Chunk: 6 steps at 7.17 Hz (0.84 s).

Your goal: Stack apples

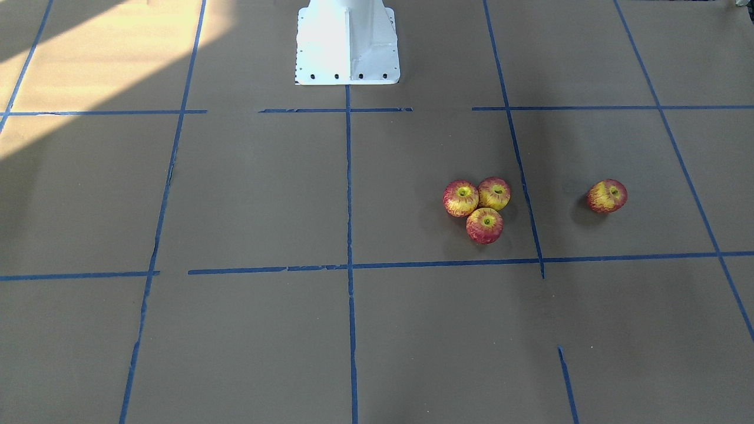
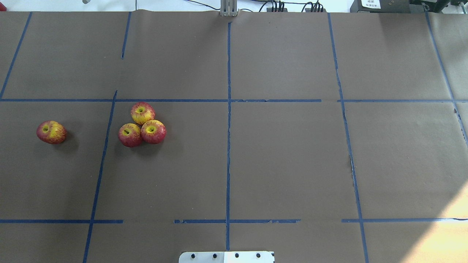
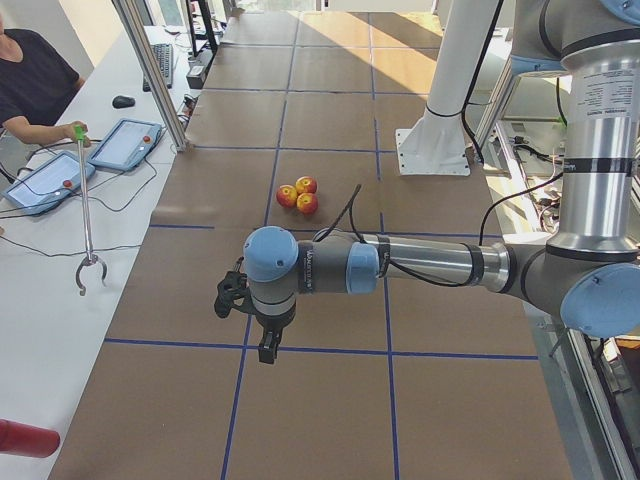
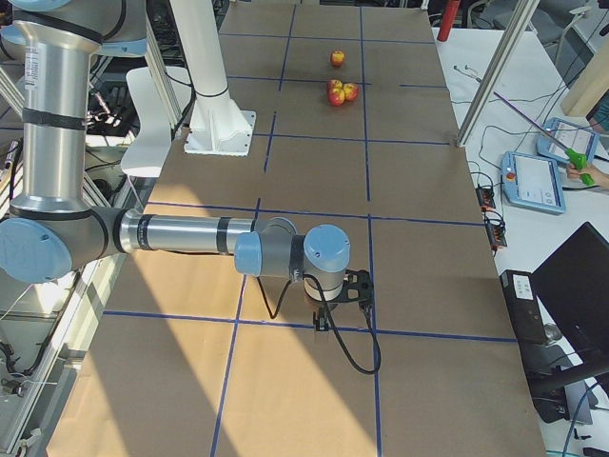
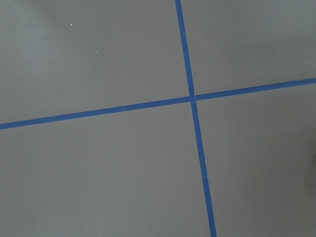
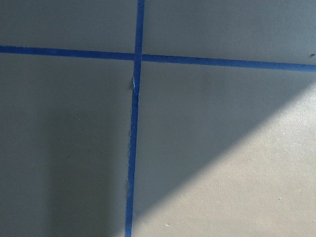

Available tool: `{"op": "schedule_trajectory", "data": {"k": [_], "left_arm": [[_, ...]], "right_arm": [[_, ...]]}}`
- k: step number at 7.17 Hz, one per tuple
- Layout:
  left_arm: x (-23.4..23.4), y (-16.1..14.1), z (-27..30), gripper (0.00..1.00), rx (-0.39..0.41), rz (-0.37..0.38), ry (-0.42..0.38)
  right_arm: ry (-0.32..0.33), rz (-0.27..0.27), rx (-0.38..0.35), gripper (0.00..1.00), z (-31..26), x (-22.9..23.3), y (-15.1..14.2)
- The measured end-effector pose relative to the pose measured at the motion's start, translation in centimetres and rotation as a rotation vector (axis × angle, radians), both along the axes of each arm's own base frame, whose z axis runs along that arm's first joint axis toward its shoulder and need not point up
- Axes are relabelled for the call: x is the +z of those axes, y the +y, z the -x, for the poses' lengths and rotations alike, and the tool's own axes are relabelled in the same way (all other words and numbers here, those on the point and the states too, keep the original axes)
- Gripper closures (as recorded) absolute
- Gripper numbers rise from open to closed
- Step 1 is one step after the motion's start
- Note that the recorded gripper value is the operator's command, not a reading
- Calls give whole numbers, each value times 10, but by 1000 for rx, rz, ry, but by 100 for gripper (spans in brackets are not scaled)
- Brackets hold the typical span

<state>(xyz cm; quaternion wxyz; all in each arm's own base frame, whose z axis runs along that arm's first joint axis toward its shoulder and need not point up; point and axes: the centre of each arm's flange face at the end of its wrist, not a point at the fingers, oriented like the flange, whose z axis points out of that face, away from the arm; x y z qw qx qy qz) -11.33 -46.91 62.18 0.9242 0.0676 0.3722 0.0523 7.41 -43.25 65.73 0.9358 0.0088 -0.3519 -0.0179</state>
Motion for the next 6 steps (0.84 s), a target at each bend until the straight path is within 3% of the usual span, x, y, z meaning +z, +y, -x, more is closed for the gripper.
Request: {"op": "schedule_trajectory", "data": {"k": [6], "left_arm": [[2, 4, -4, 0, 3, -19, 11]], "right_arm": [[0, 0, 0, 0, 0, 0, 0]]}}
